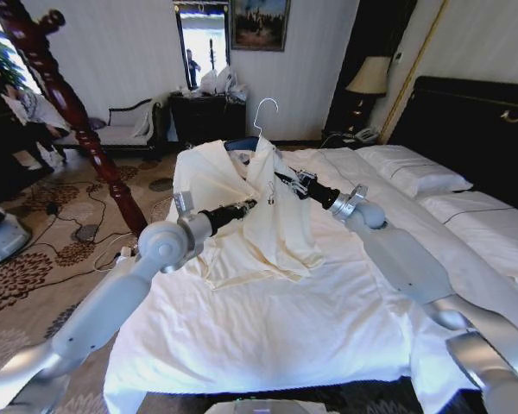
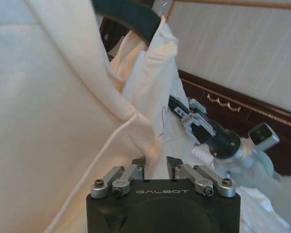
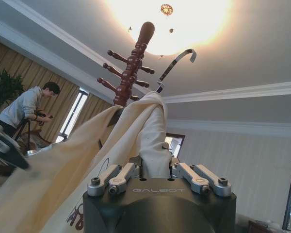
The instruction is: Pick up the clothes from the bed and hang them on the clothes hanger.
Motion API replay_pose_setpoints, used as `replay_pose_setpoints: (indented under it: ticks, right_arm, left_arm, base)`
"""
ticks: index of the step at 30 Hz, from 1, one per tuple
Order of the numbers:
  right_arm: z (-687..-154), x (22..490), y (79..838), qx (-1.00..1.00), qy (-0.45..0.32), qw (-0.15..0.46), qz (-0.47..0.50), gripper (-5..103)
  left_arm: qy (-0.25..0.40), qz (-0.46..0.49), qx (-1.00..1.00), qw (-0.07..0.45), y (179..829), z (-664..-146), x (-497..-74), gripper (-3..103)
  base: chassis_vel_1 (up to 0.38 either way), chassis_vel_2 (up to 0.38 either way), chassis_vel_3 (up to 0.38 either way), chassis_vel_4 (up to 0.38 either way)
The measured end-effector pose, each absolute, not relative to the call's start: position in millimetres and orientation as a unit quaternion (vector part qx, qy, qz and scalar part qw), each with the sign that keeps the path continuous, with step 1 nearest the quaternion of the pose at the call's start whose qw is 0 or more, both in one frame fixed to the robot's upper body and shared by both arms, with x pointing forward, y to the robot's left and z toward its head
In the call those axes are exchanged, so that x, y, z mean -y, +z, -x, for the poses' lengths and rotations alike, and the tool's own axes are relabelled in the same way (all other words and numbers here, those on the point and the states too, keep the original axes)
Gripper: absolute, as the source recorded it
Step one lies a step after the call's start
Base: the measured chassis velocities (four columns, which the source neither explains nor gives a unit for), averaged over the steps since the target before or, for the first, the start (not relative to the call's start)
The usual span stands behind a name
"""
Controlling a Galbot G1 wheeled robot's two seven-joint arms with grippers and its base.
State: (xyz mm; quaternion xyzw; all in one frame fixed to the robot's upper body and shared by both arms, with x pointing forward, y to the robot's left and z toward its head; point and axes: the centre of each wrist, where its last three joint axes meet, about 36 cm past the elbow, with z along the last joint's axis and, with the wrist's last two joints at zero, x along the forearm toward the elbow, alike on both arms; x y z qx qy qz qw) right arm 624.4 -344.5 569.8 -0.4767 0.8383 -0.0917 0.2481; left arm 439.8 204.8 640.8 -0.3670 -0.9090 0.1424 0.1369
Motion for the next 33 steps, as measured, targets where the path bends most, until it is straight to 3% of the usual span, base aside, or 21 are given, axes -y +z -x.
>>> replay_pose_setpoints:
  ticks: [1,3,4,11,13,14,19,27,33]
  right_arm:
    - [-624.5,345.5,569.6,-0.839,-0.09,0.249,0.476,23]
    - [-624.4,346.1,569.6,-0.839,-0.088,0.25,0.475,23]
    - [-623.7,348.8,569.6,-0.84,-0.085,0.252,0.472,23]
    - [-620.1,361.6,575.3,-0.845,-0.072,0.262,0.461,23]
    - [-618.7,363.4,576.3,-0.845,-0.066,0.265,0.46,23]
    - [-618.7,363.4,576.3,-0.845,-0.066,0.265,0.46,23]
    - [-617.1,363.9,576.0,-0.843,-0.058,0.267,0.463,23]
    - [-615.4,361.8,582.1,-0.819,-0.082,0.267,0.502,23]
    - [-614.8,362.5,581.4,-0.807,-0.094,0.266,0.519,23]
  left_arm:
    - [0.135,0.368,0.91,0.136,642.9,-434.5,-207.8,34]
    - [0.128,0.369,0.911,0.135,645.2,-429.4,-210.7,34]
    - [0.115,0.37,0.912,0.135,648.7,-421.8,-215.0,44]
    - [0.077,0.375,0.913,0.139,658.1,-400.1,-222.0,66]
    - [0.072,0.378,0.913,0.136,663.7,-394.6,-224.3,77]
    - [0.072,0.378,0.913,0.136,663.7,-394.6,-224.3,77]
    - [0.047,0.368,0.922,0.109,684.4,-386.4,-234.3,97]
    - [0.025,0.242,0.969,0.044,735.6,-420.8,-295.6,100]
    - [0.024,0.228,0.973,0.043,751.2,-417.4,-320.8,100]
  base:
    - [0.0,0.0,0.0,0.0]
    - [0.0,0.0,0.0,0.0]
    - [0.0,0.0,0.0,0.0]
    - [0.0,0.0,0.0,0.0]
    - [0.0,0.0,0.0,0.0]
    - [0.0,0.0,0.0,0.0]
    - [0.0,0.0,0.0,0.0]
    - [0.0,0.0,0.0,0.0]
    - [0.0,0.0,0.0,0.0]
